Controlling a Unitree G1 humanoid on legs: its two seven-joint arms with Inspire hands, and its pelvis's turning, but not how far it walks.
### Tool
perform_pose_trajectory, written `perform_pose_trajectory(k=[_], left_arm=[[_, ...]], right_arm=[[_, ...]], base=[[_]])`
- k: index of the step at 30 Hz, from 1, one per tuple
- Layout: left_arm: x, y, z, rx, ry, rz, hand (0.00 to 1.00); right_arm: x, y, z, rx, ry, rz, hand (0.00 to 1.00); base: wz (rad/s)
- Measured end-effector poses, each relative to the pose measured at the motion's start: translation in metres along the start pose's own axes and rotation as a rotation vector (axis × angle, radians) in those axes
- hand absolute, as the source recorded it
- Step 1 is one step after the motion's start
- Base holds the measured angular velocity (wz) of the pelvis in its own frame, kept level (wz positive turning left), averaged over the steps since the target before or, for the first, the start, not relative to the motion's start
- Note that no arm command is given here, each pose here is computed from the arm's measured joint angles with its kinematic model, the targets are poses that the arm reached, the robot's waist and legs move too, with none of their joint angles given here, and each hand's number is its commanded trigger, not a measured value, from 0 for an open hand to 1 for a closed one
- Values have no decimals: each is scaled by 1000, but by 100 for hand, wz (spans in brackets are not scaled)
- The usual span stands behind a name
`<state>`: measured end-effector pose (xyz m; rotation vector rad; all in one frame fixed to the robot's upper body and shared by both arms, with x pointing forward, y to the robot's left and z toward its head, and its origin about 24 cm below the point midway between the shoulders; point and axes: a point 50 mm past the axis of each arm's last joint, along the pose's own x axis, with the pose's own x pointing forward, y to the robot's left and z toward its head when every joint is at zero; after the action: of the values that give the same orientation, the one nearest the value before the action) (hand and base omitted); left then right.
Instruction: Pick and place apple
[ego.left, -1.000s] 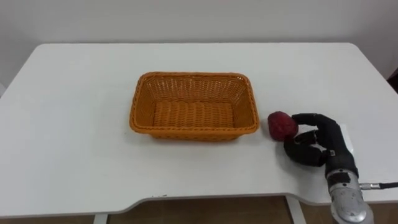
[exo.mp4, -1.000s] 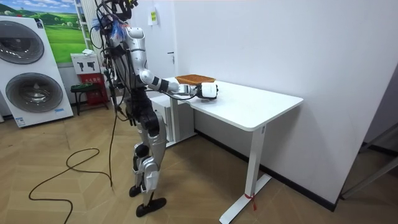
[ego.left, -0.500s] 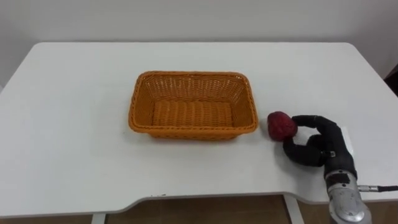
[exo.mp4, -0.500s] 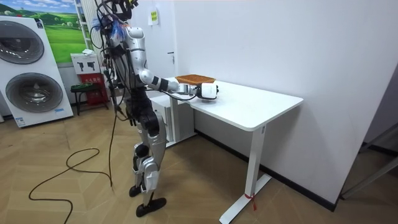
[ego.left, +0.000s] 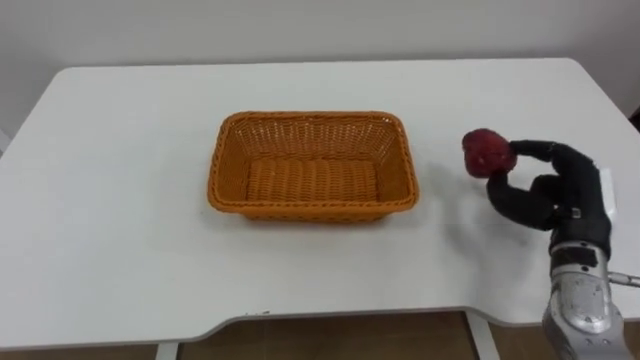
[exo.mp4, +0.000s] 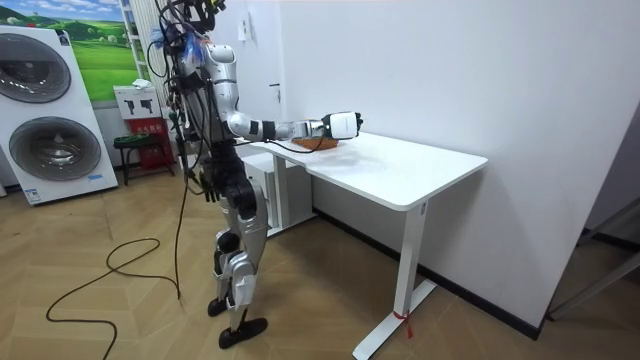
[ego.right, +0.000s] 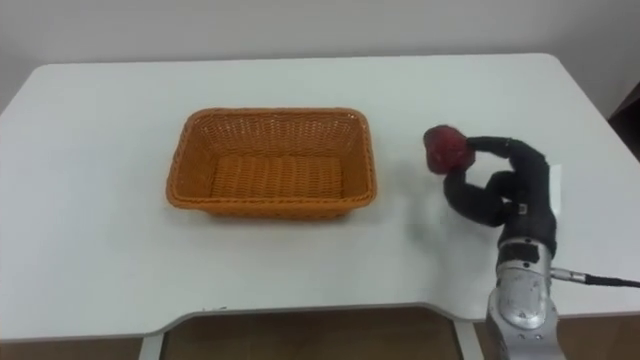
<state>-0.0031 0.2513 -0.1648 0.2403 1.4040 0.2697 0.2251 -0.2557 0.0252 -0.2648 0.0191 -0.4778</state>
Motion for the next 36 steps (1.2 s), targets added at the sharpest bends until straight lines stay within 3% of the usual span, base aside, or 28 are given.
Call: perform_pose_trajectory(k=[15, 26, 32, 33, 34, 35, 36], left_arm=[[1, -2, 6, 35, -22, -2, 0], [0, -4, 2, 44, -4, -9, 0], [1, -4, 2, 47, 3, -9, 0], [1, -4, 2, 47, 2, -9, 0], [1, -4, 2, 50, 2, -10, 0], [0, -5, 1, 59, 2, -13, 0], [0, -5, 2, 64, 0, -15, 0]], right_arm=[[-2, 14, 37, -35, -170, 56, 100], [-11, 45, 53, -24, -240, 255, 100], [-9, 58, 64, -121, -326, 329, 99], [-10, 59, 65, -132, -331, 333, 58], [-10, 59, 65, -153, -340, 340, 7], [-10, 60, 65, -168, -345, 345, 0], [-10, 60, 65, -173, -347, 346, 0]], base=[[0], [-1], [0], [0], [0], [0], [0]])
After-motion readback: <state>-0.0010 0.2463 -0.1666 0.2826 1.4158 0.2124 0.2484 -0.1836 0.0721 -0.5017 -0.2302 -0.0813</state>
